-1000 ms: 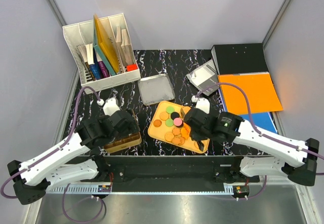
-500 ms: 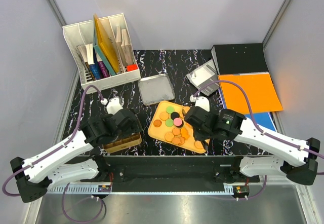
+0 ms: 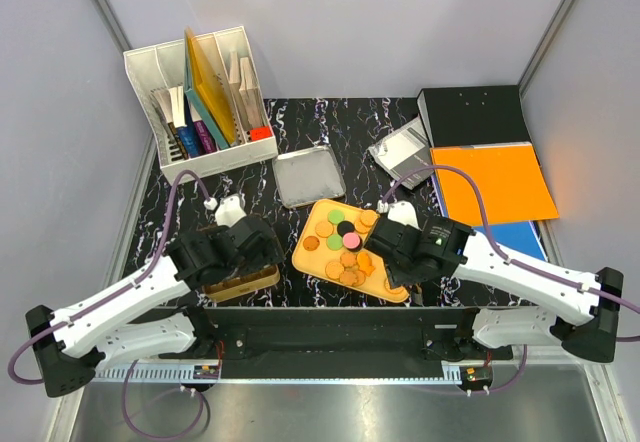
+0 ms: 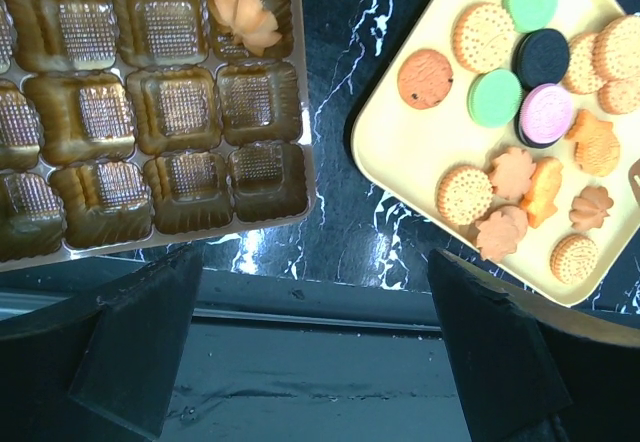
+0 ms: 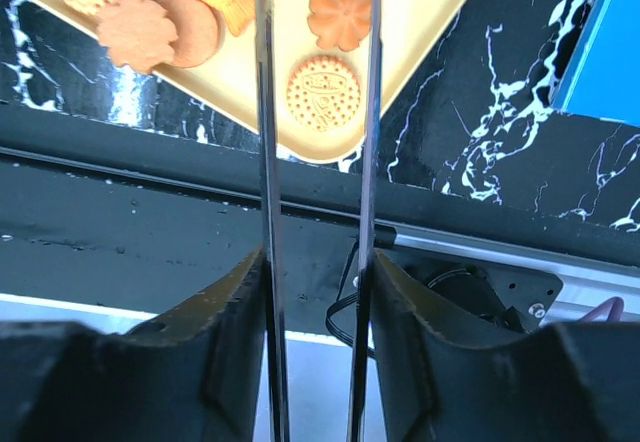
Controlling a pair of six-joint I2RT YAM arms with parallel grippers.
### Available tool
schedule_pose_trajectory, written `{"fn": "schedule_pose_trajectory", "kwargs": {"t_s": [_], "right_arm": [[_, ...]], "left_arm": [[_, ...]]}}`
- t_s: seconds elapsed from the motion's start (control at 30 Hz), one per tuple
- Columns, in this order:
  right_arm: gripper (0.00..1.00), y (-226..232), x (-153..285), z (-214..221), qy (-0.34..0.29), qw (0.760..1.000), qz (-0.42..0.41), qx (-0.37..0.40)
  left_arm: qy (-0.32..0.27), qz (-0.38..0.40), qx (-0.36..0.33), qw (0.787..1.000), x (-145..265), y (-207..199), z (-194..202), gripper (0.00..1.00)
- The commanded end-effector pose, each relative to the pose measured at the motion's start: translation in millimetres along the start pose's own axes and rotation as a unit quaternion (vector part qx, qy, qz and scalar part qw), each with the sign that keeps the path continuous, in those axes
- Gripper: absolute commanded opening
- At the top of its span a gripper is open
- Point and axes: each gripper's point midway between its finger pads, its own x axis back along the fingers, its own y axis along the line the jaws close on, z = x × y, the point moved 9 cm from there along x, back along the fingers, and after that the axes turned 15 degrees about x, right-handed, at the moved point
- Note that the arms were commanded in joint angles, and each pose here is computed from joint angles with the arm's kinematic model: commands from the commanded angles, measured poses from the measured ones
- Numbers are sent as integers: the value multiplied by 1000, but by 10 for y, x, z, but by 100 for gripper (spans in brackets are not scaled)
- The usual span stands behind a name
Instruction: Pack the cookies
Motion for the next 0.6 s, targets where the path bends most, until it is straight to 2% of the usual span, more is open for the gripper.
{"fn": "schedule_pose_trajectory", "kwargs": {"t_s": [0.0,0.57], "right_arm": [[50,30,-82,27,-7,1000,-2,-5],[54,91,-554,8,18,1000,0,-14]], "left_arm": [[7,16,19,1000,3,-20,12,99],[7,21,21,1000,57,23,-5,98]]}}
